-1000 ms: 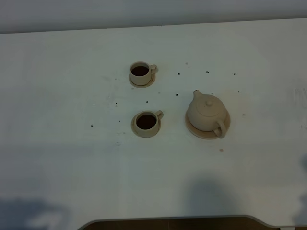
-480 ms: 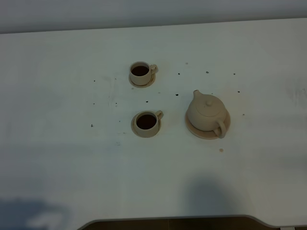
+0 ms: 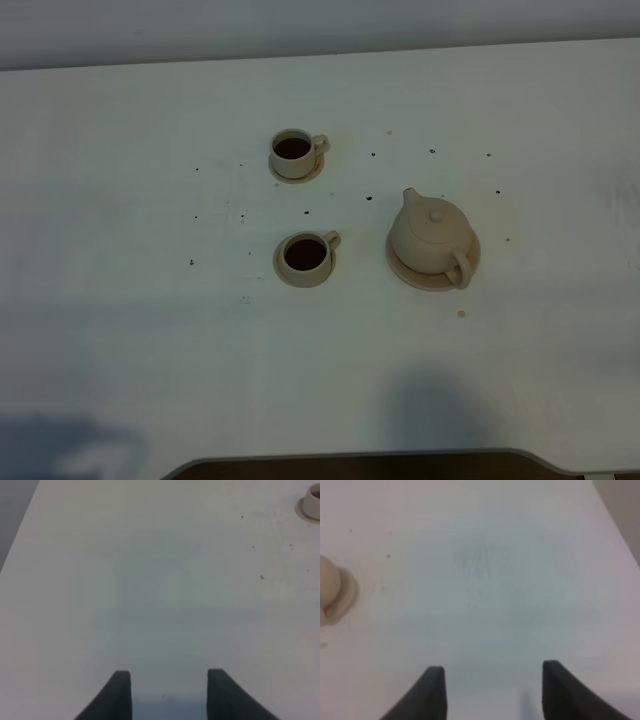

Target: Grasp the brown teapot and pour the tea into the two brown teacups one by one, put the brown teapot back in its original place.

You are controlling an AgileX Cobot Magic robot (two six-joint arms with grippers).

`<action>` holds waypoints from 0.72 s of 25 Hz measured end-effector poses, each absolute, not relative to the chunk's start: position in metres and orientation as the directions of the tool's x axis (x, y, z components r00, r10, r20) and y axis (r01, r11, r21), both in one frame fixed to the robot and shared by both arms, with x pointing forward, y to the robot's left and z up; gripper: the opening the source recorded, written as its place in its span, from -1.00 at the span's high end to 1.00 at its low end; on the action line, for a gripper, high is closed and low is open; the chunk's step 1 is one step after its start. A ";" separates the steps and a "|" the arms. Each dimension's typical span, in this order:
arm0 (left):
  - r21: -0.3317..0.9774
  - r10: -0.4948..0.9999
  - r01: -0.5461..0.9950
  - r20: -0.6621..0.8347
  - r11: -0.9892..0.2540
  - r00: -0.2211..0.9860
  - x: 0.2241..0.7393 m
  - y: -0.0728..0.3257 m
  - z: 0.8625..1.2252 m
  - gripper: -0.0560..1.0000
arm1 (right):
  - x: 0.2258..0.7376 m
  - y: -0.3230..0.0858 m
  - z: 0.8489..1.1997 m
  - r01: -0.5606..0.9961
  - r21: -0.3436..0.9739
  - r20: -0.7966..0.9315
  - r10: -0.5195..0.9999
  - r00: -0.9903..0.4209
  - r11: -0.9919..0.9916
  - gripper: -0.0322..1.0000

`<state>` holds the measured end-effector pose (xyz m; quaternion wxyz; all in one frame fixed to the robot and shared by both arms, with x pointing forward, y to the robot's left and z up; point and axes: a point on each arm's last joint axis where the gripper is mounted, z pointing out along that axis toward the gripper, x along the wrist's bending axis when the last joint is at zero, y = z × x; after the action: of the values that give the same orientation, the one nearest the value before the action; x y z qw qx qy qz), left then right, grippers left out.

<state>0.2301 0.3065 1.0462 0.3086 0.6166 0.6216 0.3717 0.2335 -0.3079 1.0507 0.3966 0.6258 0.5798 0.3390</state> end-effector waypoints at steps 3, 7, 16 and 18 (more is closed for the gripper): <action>0.843 0.996 0.537 0.075 -0.037 -0.049 0.230 0.306 1.046 0.20 | 0.233 -0.308 1.050 0.460 0.888 -0.053 0.995 0.089 0.006 0.05; 0.843 0.996 0.537 0.075 -0.037 -0.049 0.230 0.306 1.046 0.20 | 0.233 -0.307 1.050 0.461 0.887 -0.060 0.996 0.070 0.021 0.05; 0.843 0.996 0.537 0.075 -0.037 -0.049 0.230 0.306 1.046 0.20 | 0.234 -0.306 1.050 0.460 0.887 -0.055 0.997 0.063 0.020 0.05; 0.843 0.996 0.537 0.075 -0.037 -0.049 0.230 0.306 1.046 0.20 | 0.234 -0.306 1.050 0.460 0.887 -0.055 0.997 0.063 0.020 0.05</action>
<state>0.2301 0.3065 1.0462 0.3086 0.6166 0.6216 0.3717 0.2335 -0.3058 1.0501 0.3952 0.6125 0.5947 0.3391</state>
